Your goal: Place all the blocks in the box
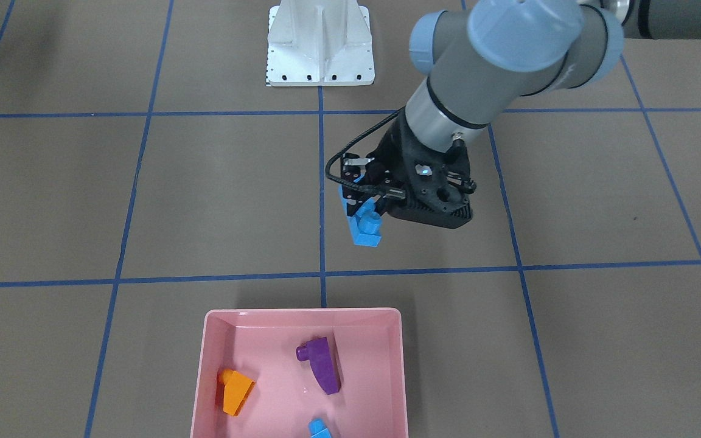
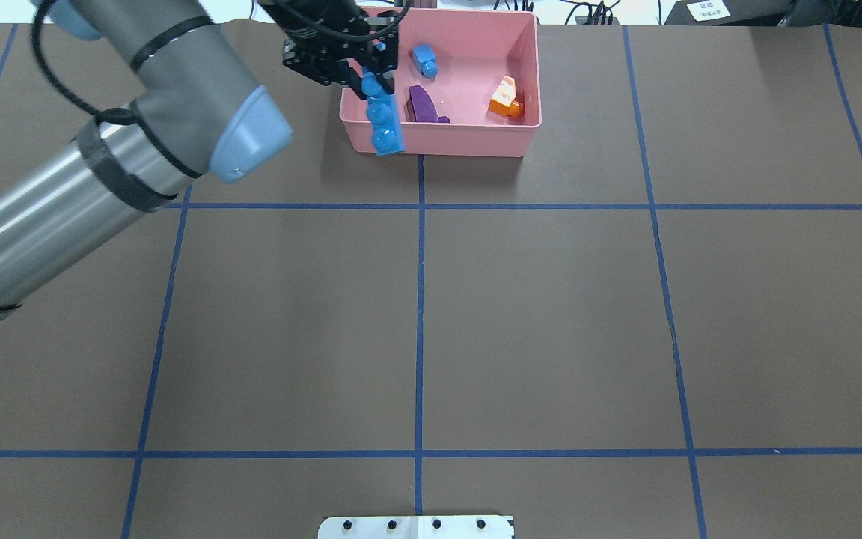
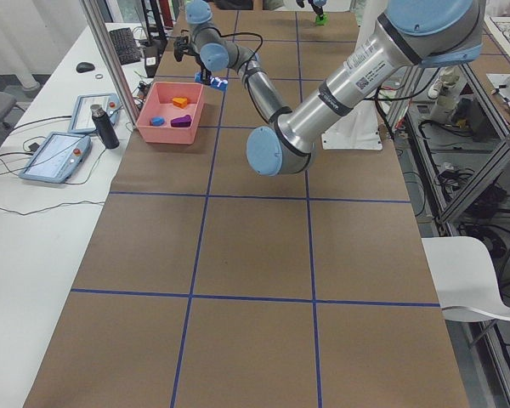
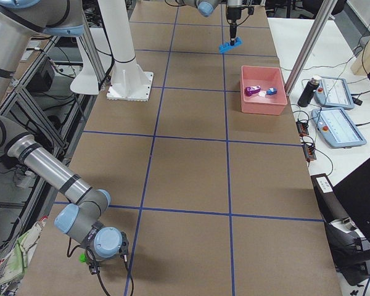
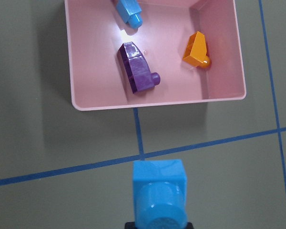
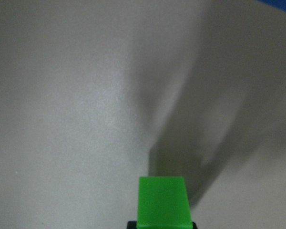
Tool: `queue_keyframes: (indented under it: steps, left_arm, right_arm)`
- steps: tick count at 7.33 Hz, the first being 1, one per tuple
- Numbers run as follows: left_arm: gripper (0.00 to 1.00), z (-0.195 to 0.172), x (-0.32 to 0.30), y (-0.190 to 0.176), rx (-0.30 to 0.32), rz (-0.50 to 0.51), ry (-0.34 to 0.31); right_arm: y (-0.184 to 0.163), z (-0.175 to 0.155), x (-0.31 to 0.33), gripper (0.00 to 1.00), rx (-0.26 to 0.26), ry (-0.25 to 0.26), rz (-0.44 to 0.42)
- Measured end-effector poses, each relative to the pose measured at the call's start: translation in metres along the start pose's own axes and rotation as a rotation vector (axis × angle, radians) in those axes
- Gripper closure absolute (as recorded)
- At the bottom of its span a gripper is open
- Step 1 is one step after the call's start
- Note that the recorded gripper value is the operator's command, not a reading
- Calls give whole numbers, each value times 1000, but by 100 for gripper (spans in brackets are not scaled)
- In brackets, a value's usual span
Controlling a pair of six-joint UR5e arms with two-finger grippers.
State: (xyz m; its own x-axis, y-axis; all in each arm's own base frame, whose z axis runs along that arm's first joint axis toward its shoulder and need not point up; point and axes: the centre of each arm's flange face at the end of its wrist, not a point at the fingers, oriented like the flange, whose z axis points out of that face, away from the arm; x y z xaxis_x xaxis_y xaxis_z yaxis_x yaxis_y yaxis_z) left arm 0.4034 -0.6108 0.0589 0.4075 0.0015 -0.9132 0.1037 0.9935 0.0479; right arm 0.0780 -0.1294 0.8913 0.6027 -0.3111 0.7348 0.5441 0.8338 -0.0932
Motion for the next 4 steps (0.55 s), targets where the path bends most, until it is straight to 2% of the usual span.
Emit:
queue_keyframes:
  steps: [2,4]
  left_arm:
    - [100,49,28,-33,101,-90,-7]
    - [100,97,10,-64,234,-112,-1]
  right_arm:
    - [6,-36,7,100,-8,78,25]
    - [7,-124,24,100,-31,217,66]
